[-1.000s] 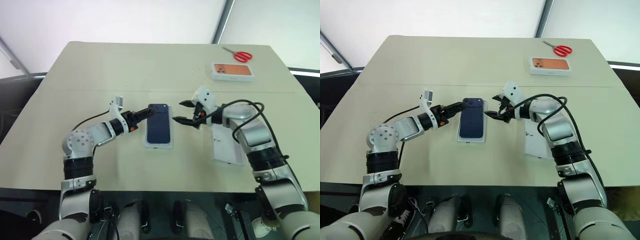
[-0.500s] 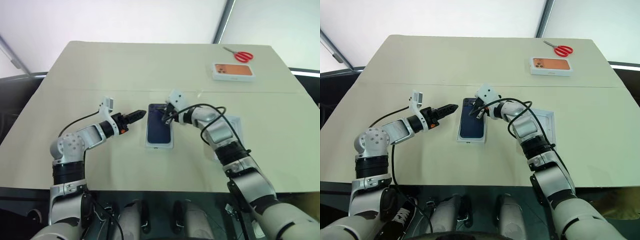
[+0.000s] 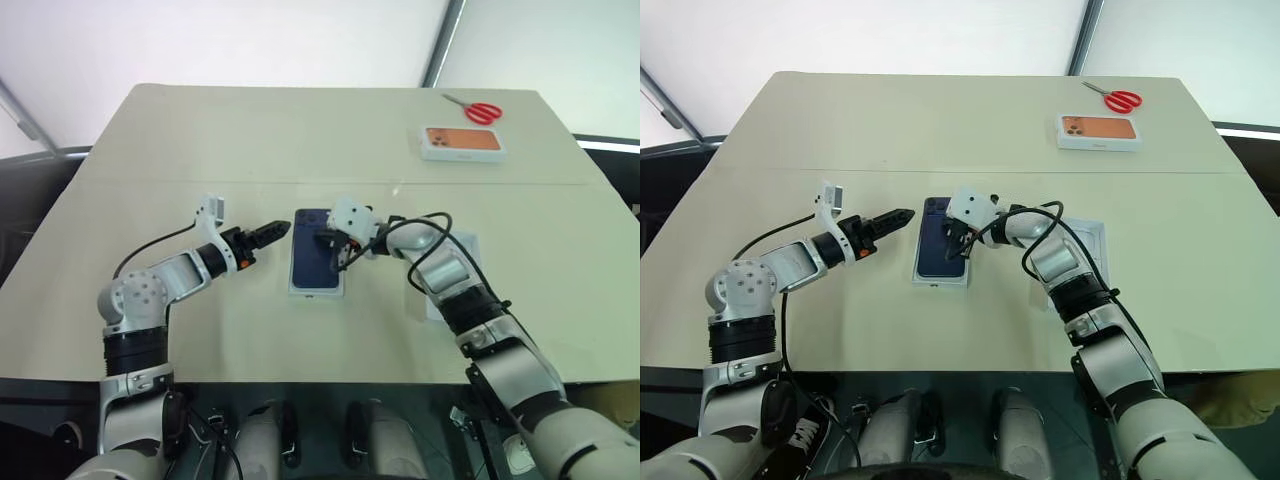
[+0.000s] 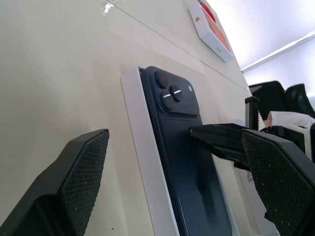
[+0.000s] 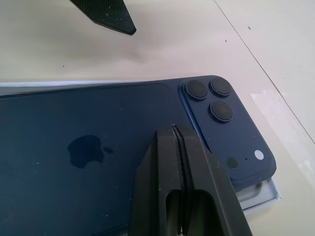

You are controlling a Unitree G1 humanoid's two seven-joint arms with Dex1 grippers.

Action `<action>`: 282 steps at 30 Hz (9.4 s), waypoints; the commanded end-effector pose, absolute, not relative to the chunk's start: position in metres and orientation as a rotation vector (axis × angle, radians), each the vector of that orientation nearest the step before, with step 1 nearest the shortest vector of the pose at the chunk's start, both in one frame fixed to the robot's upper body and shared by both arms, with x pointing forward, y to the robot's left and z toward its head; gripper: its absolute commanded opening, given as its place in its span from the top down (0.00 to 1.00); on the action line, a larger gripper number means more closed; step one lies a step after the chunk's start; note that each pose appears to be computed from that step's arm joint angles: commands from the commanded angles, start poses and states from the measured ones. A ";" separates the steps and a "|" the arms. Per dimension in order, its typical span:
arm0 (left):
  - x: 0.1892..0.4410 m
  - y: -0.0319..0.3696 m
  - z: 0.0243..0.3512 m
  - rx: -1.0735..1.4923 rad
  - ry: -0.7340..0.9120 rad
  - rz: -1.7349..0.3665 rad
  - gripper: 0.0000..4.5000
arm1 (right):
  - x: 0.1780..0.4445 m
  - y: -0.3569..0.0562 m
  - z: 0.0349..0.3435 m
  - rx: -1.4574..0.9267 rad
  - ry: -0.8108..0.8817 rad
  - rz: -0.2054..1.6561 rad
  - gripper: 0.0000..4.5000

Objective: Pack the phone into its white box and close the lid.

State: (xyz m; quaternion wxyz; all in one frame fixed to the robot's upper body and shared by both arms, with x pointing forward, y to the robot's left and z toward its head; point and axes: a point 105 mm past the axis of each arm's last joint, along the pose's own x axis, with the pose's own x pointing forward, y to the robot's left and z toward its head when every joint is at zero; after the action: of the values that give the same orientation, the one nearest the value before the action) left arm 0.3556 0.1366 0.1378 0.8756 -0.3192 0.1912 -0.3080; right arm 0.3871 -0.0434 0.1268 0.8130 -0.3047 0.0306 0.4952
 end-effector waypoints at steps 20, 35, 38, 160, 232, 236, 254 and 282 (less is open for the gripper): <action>0.358 0.138 0.149 -0.664 0.363 -0.654 0.00 | 0.361 -0.048 0.111 -0.633 0.142 1.122 0.99; 0.356 0.136 0.148 -0.663 0.366 -0.659 0.00 | 0.428 -0.042 0.165 -0.604 -0.027 0.906 0.99; 0.355 0.136 0.148 -0.665 0.365 -0.657 0.00 | 0.437 -0.042 0.167 -0.621 -0.040 0.854 0.99; 0.366 -0.055 0.108 -0.211 0.545 -1.145 0.99 | 0.347 -0.233 0.108 -0.672 0.453 0.773 1.00; 0.327 0.101 0.176 0.065 0.027 -1.215 0.00 | 0.290 -0.264 0.165 -0.272 0.697 0.473 0.01; 0.321 0.099 0.180 0.110 -0.039 -1.234 0.00 | 0.279 -0.282 0.159 -0.303 0.774 0.345 0.01; 0.303 0.104 0.171 0.177 -0.089 -1.333 0.00 | 0.267 -0.281 0.125 -0.100 0.886 0.188 0.01; 0.327 0.109 0.181 0.148 -0.142 -1.156 0.00 | 0.347 -0.172 0.243 0.161 0.232 0.542 0.99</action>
State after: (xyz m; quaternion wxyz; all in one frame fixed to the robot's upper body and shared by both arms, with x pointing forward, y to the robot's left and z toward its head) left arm 0.3243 0.1059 0.1694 0.8247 0.0747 -0.0498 -0.5584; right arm 0.3495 -0.1810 0.2203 0.9557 0.0645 0.1657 0.2347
